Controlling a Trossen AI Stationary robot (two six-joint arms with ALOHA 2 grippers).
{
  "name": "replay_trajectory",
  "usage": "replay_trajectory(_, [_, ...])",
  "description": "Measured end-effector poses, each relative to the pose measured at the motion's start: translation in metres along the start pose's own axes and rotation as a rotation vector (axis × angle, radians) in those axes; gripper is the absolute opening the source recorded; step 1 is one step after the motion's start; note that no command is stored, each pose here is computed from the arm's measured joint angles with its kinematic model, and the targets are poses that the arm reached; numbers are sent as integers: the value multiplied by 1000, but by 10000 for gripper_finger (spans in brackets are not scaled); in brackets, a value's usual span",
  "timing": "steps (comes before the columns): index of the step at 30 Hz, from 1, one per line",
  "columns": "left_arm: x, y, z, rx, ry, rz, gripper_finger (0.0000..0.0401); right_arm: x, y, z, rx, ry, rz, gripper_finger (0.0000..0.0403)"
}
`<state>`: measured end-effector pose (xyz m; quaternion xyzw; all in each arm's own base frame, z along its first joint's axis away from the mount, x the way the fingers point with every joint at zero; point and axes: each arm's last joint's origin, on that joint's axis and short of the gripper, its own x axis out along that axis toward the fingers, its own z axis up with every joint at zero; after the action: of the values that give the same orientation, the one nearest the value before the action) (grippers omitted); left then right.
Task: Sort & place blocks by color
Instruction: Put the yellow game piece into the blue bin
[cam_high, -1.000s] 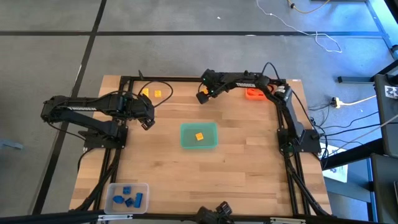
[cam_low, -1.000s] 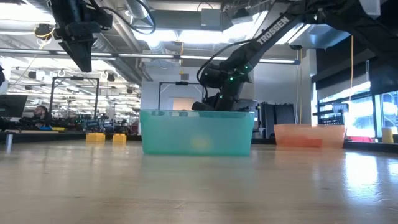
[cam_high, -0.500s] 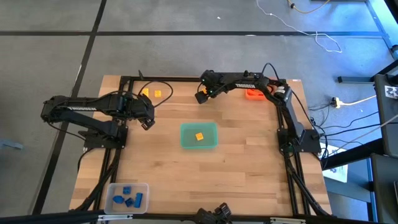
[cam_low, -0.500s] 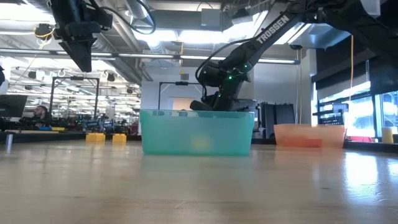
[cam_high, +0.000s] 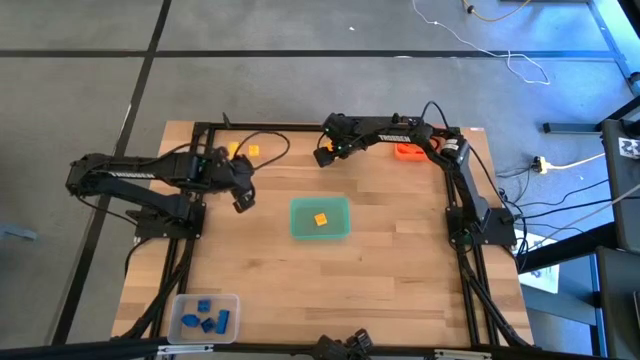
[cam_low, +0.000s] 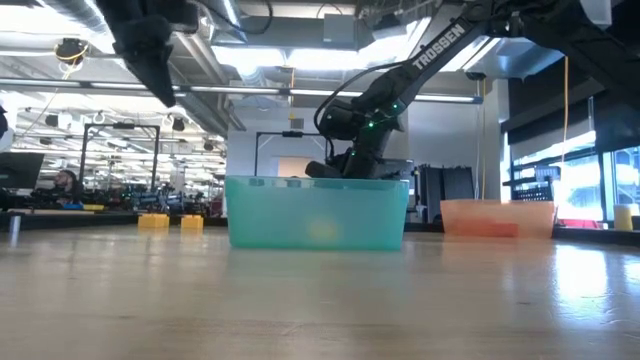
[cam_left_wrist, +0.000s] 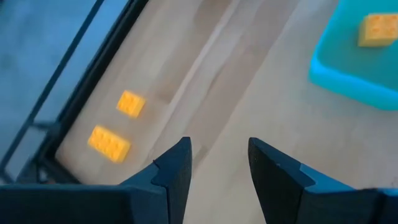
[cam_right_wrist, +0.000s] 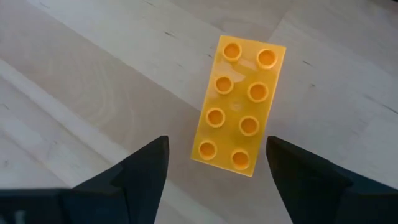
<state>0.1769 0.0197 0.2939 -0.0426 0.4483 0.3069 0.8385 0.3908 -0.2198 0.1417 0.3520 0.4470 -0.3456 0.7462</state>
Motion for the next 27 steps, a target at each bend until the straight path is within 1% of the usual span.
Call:
replay_trajectory(3, [0,-1,4,36,-35,-10,149,0,0,0,0,3,-2,268])
replay_trajectory(12, [0,-1,4,43,-41,-14,149,0,1,-4,-5,27,-12,263])
replay_trajectory(17, [0,-1,4,43,-40,-13,149,-1,2,-3,-35,23,7,260])
replay_trajectory(20, [0,-1,4,43,-41,-13,149,-1,3,-4,-30,37,32,258])
replay_trajectory(22, [0,-1,4,43,-41,-13,149,-2,4,-4,-8,39,33,243])
replay_trajectory(23, [0,-1,4,43,-40,-13,149,-2,5,-4,-11,38,35,228])
replay_trajectory(27, [0,-1,4,43,-40,-13,149,-6,9,0,-58,10,43,152])
